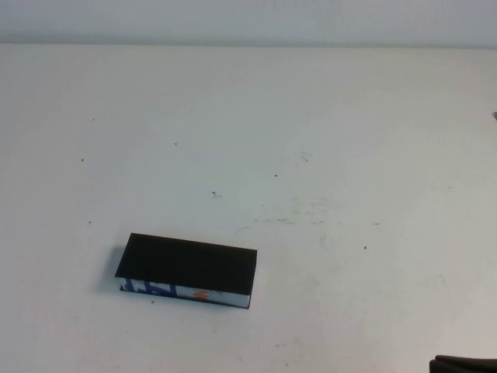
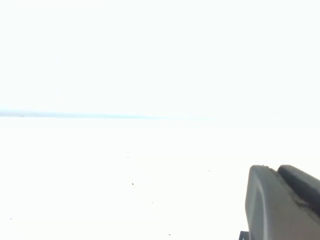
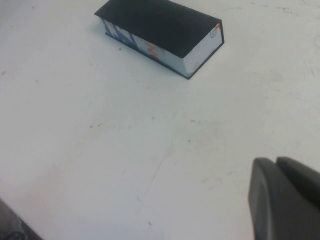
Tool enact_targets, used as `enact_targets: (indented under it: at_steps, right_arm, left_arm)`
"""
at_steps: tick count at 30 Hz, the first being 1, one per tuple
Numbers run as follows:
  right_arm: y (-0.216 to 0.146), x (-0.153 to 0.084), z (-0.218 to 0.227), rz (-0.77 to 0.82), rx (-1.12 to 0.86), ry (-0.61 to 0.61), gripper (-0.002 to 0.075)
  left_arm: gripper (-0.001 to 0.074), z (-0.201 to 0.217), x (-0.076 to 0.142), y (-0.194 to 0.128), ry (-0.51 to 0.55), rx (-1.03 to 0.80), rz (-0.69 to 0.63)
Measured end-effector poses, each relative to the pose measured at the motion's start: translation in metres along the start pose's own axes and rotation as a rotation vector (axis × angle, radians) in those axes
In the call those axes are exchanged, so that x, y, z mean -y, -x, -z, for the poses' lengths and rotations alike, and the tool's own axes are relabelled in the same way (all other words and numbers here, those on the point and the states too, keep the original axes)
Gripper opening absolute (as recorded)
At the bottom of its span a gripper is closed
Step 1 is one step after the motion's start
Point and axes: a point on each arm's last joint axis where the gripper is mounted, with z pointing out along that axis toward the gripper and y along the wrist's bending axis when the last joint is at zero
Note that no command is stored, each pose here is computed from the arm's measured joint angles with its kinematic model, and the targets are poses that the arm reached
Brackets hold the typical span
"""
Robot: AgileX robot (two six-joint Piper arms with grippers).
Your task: Return glasses to glasses case
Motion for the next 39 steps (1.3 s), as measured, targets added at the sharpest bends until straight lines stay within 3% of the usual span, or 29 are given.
enact_targets:
  at_steps: [7, 15, 20, 39]
  right_arm:
    - [0.003, 0.005, 0.001, 0.079, 0.070, -0.047, -0.0013]
    - [-0.021, 0.049, 0.023, -0.142, 0.379, -0.459, -0.0013]
    - [-0.051, 0.058, 0.028, -0.194, 0.522, -0.616, -0.0013]
    - [-0.071, 0.064, 0.020, -0.115, 0.395, -0.666, -0.0013]
  left_arm:
    - [-0.0001, 0.000, 0.000, 0.000, 0.002, 0.000, 0.000]
    - [-0.0001, 0.000, 0.000, 0.000, 0.004, 0.000, 0.001]
    - [-0.0001, 0.000, -0.001, 0.000, 0.008, -0.001, 0.003]
    - [-0.0001, 0.000, -0.006, -0.001, 0.067, -0.007, 0.007]
